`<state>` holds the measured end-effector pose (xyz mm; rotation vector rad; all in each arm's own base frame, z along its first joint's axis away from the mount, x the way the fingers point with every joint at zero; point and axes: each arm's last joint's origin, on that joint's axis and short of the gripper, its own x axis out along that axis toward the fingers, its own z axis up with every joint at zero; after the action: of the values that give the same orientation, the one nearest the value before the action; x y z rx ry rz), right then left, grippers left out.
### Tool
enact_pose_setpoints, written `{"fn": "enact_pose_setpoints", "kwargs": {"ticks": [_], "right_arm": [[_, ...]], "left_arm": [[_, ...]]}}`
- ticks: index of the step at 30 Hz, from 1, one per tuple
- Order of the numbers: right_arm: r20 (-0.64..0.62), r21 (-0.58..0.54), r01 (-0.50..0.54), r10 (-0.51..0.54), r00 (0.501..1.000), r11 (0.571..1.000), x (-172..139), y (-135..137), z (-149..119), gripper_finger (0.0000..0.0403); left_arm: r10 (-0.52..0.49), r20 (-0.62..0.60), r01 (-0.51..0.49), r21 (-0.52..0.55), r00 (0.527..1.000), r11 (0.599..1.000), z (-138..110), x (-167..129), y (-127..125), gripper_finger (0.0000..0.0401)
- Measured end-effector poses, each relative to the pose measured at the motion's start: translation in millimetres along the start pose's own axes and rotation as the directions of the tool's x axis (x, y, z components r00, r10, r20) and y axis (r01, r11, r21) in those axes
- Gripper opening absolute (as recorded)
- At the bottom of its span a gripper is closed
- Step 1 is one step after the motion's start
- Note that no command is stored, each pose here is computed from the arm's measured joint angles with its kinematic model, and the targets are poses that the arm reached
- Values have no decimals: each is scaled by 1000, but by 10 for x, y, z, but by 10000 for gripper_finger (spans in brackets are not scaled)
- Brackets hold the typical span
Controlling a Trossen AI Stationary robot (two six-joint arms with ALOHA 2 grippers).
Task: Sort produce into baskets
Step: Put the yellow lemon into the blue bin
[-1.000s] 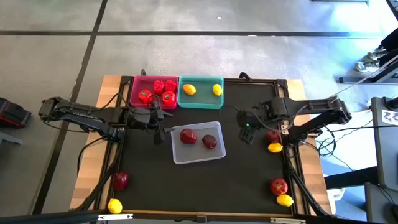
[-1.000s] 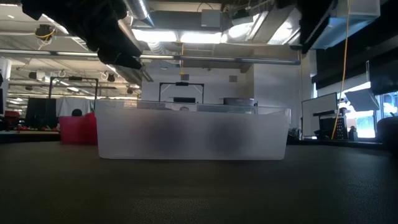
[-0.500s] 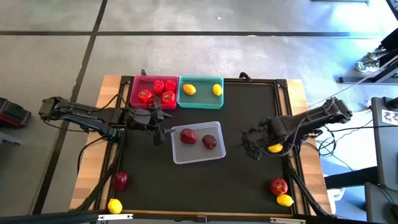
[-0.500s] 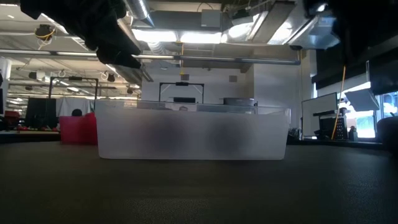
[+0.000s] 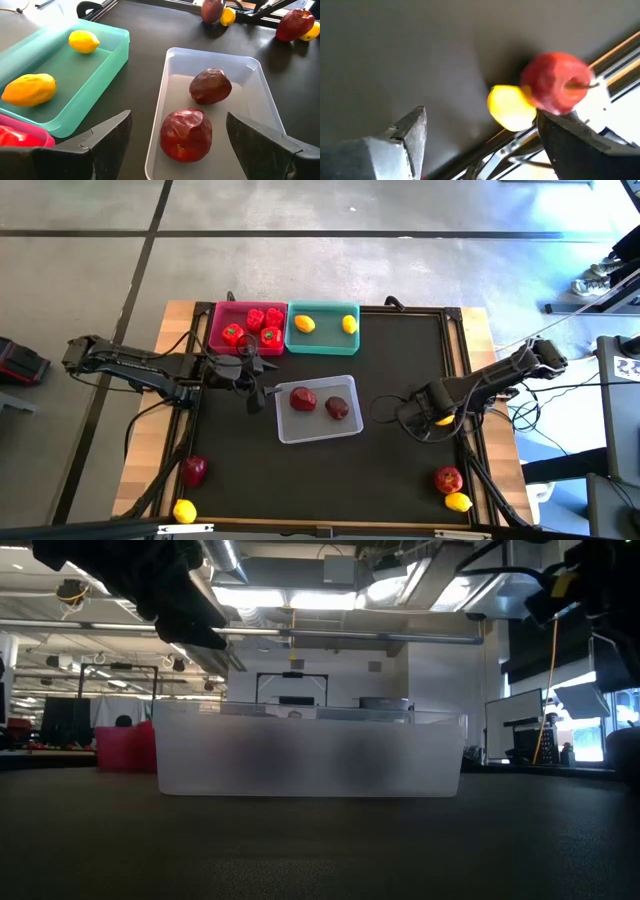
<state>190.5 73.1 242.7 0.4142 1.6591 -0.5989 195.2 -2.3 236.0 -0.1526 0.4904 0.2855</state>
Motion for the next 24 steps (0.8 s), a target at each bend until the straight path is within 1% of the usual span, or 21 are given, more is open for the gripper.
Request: {"fn": "enact_pose_setpoints", "kwargs": {"ticks": [2,6,9,12,15,17,21,24], "right_arm": [[-17,37,-4,5,1000,999,2,2,-7,303],[-47,154,29,-22,999,988,1,-28,-30,303],[-57,206,43,-32,998,978,7,-38,-37,303],[-89,260,67,-45,995,963,86,-54,-54,303],[-162,329,93,-41,986,940,238,-71,-85,303],[-190,352,94,-28,981,931,333,-72,-98,303],[-187,377,94,-24,982,921,460,-78,-98,303],[-204,396,130,-51,978,909,552,-114,-121,303]], "left_arm": [[0,0,0,-1,1000,1000,0,0,0,317],[0,0,0,-2,1000,1000,0,0,0,317],[0,0,0,-7,1000,1000,0,0,0,317],[0,0,0,-8,1000,1000,0,0,0,317],[0,0,0,-8,1000,1000,0,0,0,317],[0,0,0,-8,1000,1000,0,0,0,318],[0,0,0,-6,1000,1000,0,0,0,318],[0,-1,0,-1,1000,1000,-1,0,0,318]]}}
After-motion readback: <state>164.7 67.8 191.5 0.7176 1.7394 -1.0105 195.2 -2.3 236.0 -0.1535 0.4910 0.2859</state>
